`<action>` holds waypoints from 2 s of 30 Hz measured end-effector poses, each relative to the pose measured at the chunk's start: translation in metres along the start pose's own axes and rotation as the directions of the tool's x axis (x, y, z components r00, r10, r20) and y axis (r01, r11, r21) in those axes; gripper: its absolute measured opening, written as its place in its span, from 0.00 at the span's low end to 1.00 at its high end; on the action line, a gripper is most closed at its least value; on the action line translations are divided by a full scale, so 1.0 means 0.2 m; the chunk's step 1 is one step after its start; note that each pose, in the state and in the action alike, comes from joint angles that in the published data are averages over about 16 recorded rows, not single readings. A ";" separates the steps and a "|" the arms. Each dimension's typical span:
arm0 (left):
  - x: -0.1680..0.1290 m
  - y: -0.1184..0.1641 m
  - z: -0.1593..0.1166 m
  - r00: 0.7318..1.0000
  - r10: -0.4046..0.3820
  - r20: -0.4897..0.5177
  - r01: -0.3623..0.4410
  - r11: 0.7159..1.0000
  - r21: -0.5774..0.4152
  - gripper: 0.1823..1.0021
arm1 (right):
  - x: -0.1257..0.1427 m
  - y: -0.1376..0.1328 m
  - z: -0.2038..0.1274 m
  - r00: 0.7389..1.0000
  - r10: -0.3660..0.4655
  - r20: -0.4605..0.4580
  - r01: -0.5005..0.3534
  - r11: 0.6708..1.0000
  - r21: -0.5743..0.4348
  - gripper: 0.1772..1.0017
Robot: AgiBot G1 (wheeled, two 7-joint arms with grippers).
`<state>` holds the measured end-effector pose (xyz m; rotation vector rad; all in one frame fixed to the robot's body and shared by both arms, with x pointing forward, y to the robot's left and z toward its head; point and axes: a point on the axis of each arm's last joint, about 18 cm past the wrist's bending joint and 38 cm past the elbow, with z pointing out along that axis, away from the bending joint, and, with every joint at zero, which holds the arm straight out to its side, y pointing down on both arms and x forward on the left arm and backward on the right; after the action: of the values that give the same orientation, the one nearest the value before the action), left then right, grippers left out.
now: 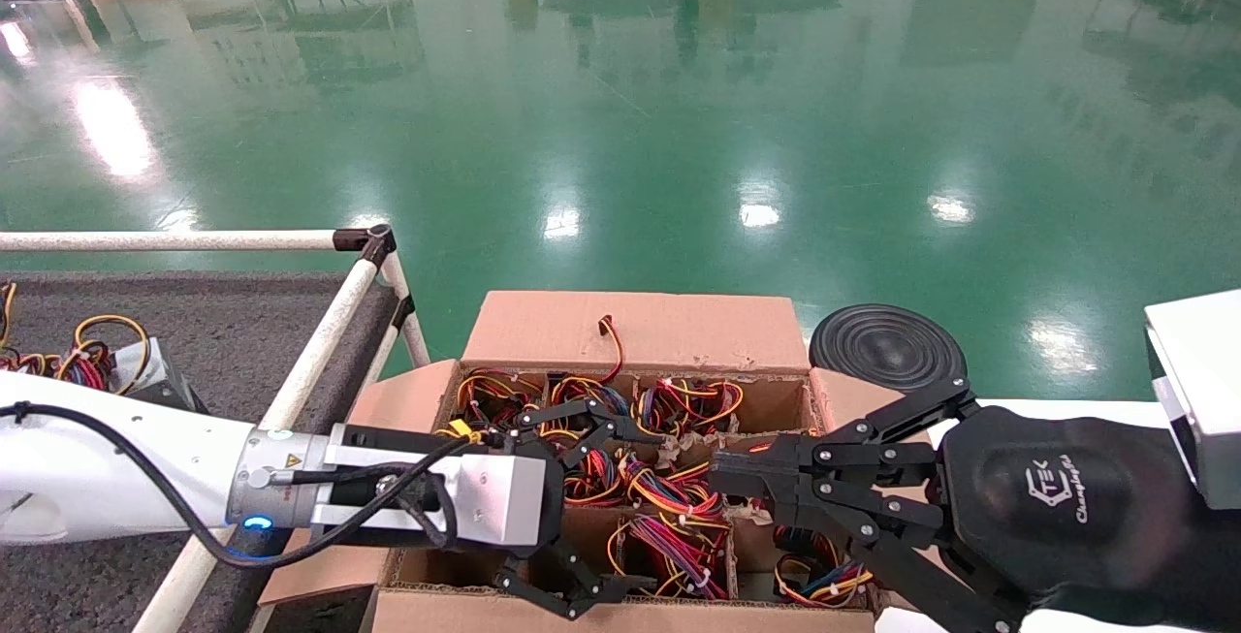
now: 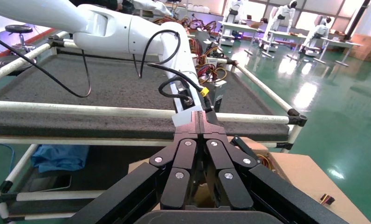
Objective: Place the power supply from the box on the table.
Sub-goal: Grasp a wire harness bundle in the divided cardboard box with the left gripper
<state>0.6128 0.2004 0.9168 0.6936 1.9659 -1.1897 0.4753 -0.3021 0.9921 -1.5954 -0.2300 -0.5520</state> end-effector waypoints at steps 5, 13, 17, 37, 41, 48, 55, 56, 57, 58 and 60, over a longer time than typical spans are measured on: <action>-0.01 0.01 0.03 0.999 0.050 -0.001 -0.050 0.999 -0.019 1.00 | 0.00 0.00 0.00 1.000 0.000 0.000 0.000 1.000 0.000 0.02; -0.01 0.04 0.09 0.992 0.129 -0.007 -0.130 0.991 -0.045 1.00 | 0.00 0.00 0.00 1.000 0.000 0.000 0.000 1.000 0.000 0.02; 0.00 0.05 0.11 0.988 0.156 -0.011 -0.157 0.986 -0.049 1.00 | 0.00 0.00 0.00 1.000 0.000 0.000 0.000 1.000 0.000 0.02; -0.01 0.08 0.18 0.981 0.194 -0.018 -0.194 0.981 -0.028 1.00 | 0.00 0.00 0.00 1.000 0.000 0.000 0.000 1.000 0.000 0.02; -0.02 0.08 0.19 0.981 0.194 -0.017 -0.195 0.981 -0.024 1.00 | 0.00 0.00 0.00 1.000 0.000 0.000 0.000 1.000 0.000 0.02; -0.02 0.09 0.20 0.981 0.195 -0.016 -0.195 0.981 -0.018 1.00 | 0.00 0.00 0.00 1.000 0.000 0.000 0.000 1.000 0.000 0.02; -0.03 0.09 0.20 0.981 0.193 -0.015 -0.193 0.981 -0.015 0.99 | 0.00 0.00 0.00 1.000 0.000 0.000 0.000 1.000 0.000 0.02; -0.03 0.09 0.20 0.981 0.193 -0.015 -0.193 0.981 -0.014 0.99 | 0.00 0.00 0.00 1.000 0.000 0.000 0.000 1.000 0.000 0.02; -0.03 0.10 0.20 0.981 0.193 -0.015 -0.193 0.981 -0.013 0.99 | 0.00 0.00 0.00 1.000 0.000 0.000 0.000 1.000 0.000 0.02; -0.03 0.10 0.20 0.981 0.192 -0.015 -0.192 0.981 -0.013 0.99 | 0.00 0.00 0.00 1.000 0.000 0.000 0.000 1.000 0.000 0.02; -0.03 0.10 0.20 0.981 0.191 -0.015 -0.192 0.981 -0.011 0.97 | 0.00 0.00 0.00 1.000 0.000 0.000 0.000 1.000 0.000 0.02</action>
<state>0.6437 0.1715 0.8993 0.8652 1.8688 -1.0574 0.4753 -0.3021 0.9921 -1.5954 -0.2300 -0.5520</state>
